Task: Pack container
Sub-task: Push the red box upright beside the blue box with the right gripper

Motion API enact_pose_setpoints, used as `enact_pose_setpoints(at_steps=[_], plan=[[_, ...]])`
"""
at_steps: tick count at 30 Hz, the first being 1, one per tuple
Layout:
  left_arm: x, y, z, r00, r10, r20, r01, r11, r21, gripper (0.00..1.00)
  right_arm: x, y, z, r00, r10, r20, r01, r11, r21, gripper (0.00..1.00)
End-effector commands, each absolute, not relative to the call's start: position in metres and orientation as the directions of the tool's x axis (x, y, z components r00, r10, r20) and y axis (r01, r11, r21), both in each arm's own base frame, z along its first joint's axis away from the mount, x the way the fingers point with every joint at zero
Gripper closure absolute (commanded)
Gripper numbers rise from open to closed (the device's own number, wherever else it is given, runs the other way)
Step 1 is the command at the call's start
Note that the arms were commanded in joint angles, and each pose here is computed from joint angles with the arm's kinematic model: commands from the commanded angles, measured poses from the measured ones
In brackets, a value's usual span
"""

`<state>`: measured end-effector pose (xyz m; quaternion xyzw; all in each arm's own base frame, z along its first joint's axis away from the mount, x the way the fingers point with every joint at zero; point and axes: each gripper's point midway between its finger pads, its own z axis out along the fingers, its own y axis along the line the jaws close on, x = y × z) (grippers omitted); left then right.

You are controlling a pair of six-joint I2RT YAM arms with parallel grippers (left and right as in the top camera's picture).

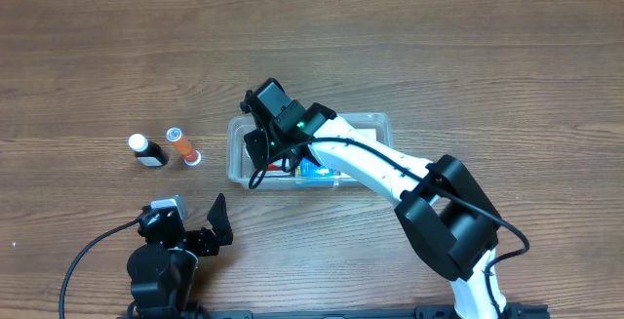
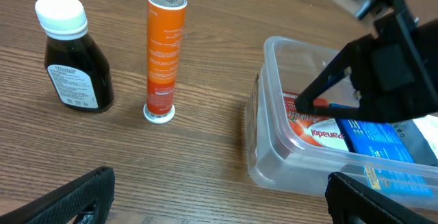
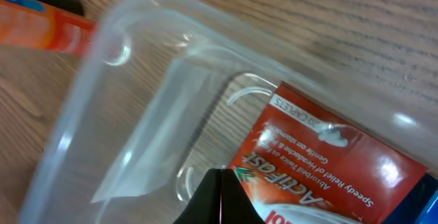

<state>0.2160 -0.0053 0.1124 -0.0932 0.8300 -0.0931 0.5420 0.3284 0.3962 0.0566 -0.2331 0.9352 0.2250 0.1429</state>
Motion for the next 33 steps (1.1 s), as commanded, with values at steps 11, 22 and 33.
enact_pose_setpoints(at_steps=[11, 22, 33], plan=[[0.216, -0.002, 0.113, -0.383, -0.246, -0.890, -0.065, 0.969, -0.240, 0.00, 0.348, 0.330, 0.013, -0.948, -0.237, -0.213, -0.282, 0.934, 0.219, 0.96], [0.216, -0.002, 0.113, -0.383, -0.246, -0.890, -0.065, 0.969, -0.240, 0.00, 0.354, 0.356, 0.056, -0.932, -0.255, -0.256, -0.326, 0.900, 0.290, 0.96], [0.216, -0.002, 0.113, -0.383, -0.246, -0.890, -0.065, 0.969, -0.240, 0.00, 0.334, 0.407, 0.075, -0.901, -0.311, -0.301, -0.419, 0.802, 0.425, 0.96]])
